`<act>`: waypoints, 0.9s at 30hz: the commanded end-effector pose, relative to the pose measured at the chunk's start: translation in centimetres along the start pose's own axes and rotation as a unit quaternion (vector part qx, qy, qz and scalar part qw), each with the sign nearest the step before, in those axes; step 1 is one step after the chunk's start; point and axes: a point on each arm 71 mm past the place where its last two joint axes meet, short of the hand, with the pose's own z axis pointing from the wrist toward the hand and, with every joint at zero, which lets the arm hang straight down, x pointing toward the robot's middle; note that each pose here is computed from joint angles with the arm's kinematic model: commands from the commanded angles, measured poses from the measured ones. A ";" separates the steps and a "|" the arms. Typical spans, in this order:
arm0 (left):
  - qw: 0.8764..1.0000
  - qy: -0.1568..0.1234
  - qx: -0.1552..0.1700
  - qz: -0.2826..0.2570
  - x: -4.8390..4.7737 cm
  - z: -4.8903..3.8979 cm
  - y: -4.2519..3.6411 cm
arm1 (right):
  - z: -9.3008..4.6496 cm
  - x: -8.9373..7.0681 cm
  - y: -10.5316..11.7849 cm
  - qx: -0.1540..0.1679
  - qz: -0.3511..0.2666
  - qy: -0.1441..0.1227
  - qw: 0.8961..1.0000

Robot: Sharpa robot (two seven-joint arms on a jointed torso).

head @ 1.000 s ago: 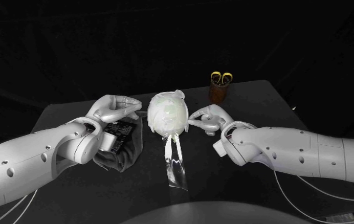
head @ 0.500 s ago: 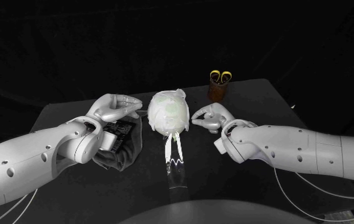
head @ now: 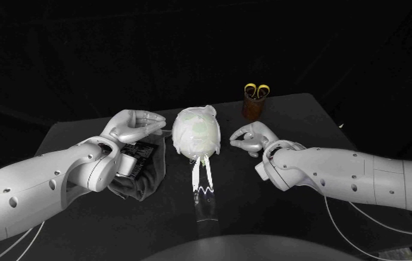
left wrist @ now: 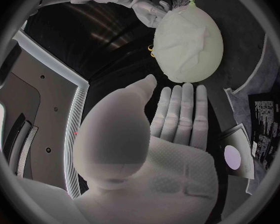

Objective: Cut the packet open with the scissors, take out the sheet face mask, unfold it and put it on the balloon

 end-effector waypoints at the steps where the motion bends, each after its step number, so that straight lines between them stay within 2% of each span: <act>1: 0.999 0.000 0.047 0.002 0.34 0.11 -0.84 | -0.1 -0.4 1.1 -0.065 0.029 -0.007 0.997; 8: 0.995 0.015 0.093 0.028 0.97 0.29 -1.57 | -0.2 -1.8 3.0 -0.145 0.058 -0.013 0.988; 13: 0.991 0.024 0.118 0.062 1.38 0.39 -2.01 | 0.0 -2.7 4.2 -0.186 0.044 -0.012 0.981; 21: 0.980 0.047 0.142 0.132 2.50 0.56 -2.51 | 0.3 -3.4 5.7 -0.239 -0.025 -0.008 0.971; 27: 0.972 0.053 0.145 0.180 3.50 0.94 -2.72 | 0.7 -3.5 7.2 -0.276 -0.091 -0.016 0.957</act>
